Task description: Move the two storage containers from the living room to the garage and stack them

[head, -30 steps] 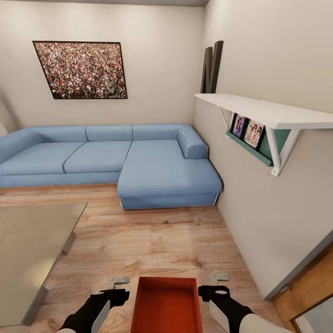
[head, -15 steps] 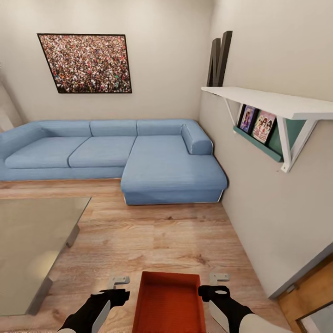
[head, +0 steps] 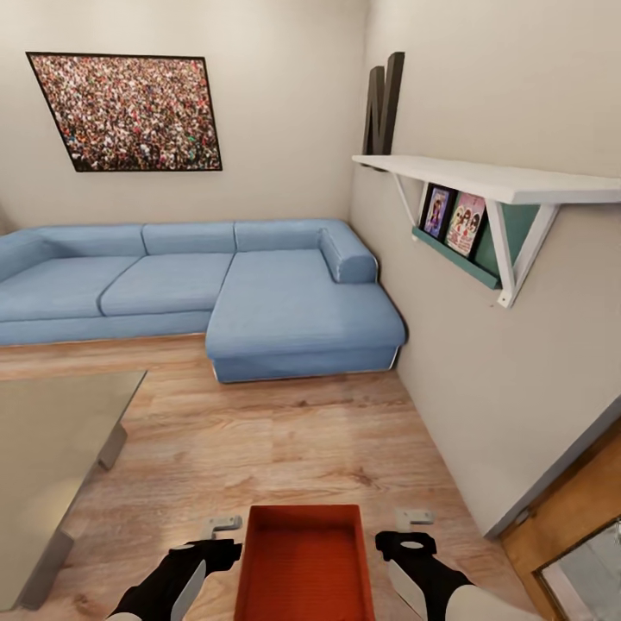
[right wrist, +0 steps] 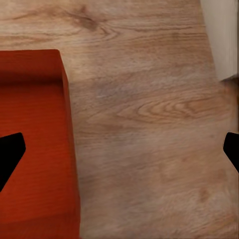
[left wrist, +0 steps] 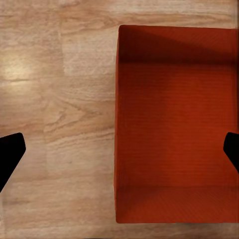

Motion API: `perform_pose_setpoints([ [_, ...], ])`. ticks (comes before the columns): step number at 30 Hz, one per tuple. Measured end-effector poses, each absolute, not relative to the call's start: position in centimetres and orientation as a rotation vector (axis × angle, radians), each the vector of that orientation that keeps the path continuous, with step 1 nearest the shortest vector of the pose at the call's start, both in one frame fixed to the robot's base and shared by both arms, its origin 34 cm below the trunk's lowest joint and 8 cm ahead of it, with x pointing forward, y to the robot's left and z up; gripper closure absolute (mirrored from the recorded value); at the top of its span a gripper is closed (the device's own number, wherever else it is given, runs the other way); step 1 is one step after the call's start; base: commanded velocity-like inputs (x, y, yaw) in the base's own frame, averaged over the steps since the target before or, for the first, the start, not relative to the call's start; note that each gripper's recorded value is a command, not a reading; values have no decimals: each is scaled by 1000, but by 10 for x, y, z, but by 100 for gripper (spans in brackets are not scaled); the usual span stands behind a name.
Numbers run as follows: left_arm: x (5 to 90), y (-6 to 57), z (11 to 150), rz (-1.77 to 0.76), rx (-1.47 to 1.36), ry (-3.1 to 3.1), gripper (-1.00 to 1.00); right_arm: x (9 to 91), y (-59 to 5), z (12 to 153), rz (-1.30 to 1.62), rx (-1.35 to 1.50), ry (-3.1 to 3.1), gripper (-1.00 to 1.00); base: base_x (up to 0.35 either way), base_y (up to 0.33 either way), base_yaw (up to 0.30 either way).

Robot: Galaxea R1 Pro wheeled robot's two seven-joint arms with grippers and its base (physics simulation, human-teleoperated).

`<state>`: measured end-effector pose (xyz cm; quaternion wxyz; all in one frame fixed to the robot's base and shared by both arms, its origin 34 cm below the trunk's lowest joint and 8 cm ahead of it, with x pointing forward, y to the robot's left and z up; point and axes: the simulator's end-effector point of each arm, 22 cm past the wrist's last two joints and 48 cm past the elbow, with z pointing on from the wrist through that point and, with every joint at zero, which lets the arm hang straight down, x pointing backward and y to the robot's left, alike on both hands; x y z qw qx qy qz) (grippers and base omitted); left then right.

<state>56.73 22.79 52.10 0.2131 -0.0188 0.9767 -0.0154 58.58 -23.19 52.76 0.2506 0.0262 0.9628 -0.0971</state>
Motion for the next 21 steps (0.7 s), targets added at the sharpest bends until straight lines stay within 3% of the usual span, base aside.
perform_pose_setpoints([
  [5, 567, 229, 512, -42, -52, 2711, -100, 585, -231, 519, -262, 67, 2622, -100, 0, 0, -17],
  [21, 559, 227, 476, -47, -53, 2731, -100, 579, -216, 479, -145, 28, 2652, -100, 0, 0, 129],
])
